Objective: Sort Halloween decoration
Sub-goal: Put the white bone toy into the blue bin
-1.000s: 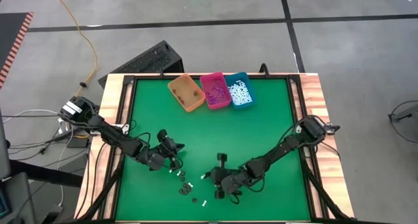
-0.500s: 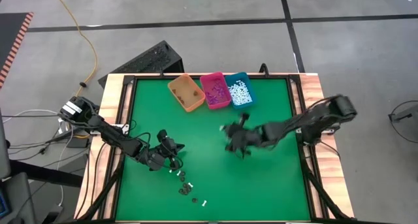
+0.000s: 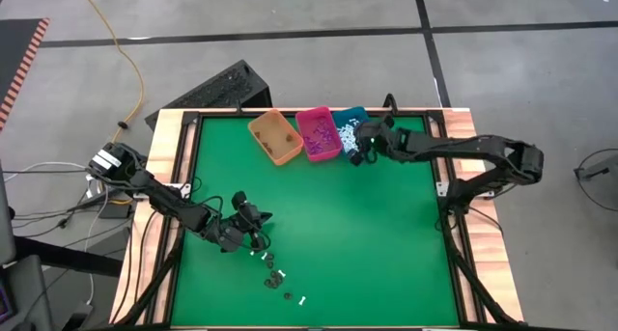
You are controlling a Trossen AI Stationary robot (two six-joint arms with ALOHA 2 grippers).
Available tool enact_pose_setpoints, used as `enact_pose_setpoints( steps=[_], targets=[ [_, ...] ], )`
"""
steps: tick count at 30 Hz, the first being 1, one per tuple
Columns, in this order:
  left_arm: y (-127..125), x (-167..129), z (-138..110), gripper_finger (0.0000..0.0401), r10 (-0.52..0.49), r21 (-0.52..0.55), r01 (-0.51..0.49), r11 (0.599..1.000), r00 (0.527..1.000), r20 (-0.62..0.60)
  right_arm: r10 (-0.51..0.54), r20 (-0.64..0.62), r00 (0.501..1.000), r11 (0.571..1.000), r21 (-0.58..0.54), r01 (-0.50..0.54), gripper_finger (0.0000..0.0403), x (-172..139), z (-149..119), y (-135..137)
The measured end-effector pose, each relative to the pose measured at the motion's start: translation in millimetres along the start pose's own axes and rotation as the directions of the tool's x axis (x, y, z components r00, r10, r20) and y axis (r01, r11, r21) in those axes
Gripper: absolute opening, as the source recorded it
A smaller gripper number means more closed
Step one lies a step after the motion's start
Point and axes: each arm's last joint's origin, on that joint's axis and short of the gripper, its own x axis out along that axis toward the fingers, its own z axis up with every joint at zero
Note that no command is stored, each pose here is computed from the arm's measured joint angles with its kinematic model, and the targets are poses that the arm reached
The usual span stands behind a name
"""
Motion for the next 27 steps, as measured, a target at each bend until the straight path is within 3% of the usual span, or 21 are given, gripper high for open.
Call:
enact_pose_setpoints(
  steps=[8,10,11,13,16,19,22,27],
  targets=[
    [1,0,-2,0.0000,0.008,0.015,-0.008,1.000,1.000,-0.013,0.106,-0.014,0.994,0.993,0.057,-0.105,0.0155,5,1,-10],
    [1,0,-2,0.0000,0.006,0.016,-0.005,1.000,1.000,-0.014,0.220,0.016,0.975,0.974,0.055,-0.221,0.0167,0,4,-2],
    [0,-1,-2,0.0000,0.002,0.017,-0.002,1.000,1.000,-0.015,0.316,0.041,0.948,0.947,0.042,-0.318,0.0170,-4,6,6],
    [-1,-2,-3,0.0000,-0.005,0.021,0.005,1.000,1.000,-0.015,0.519,0.090,0.850,0.853,-0.003,-0.521,0.0172,-16,10,29],
    [-1,-2,-3,0.0000,-0.008,0.029,0.008,1.000,1.000,-0.016,0.706,0.111,0.699,0.708,-0.095,-0.700,0.0167,-39,6,79],
    [-1,-2,-3,0.0000,-0.007,0.025,0.007,1.000,1.000,-0.015,0.815,0.132,0.564,0.579,-0.199,-0.790,0.0162,-64,-10,137],
    [-1,-2,-3,0.0000,-0.007,0.010,0.007,1.000,1.000,-0.015,0.868,0.178,0.463,0.495,-0.260,-0.829,0.0158,-87,-32,192],
    [-2,-3,-3,0.0000,-0.013,-0.007,0.013,1.000,1.000,-0.015,0.912,0.111,0.396,0.410,-0.293,-0.863,0.0157,-104,-59,263]
  ],
)
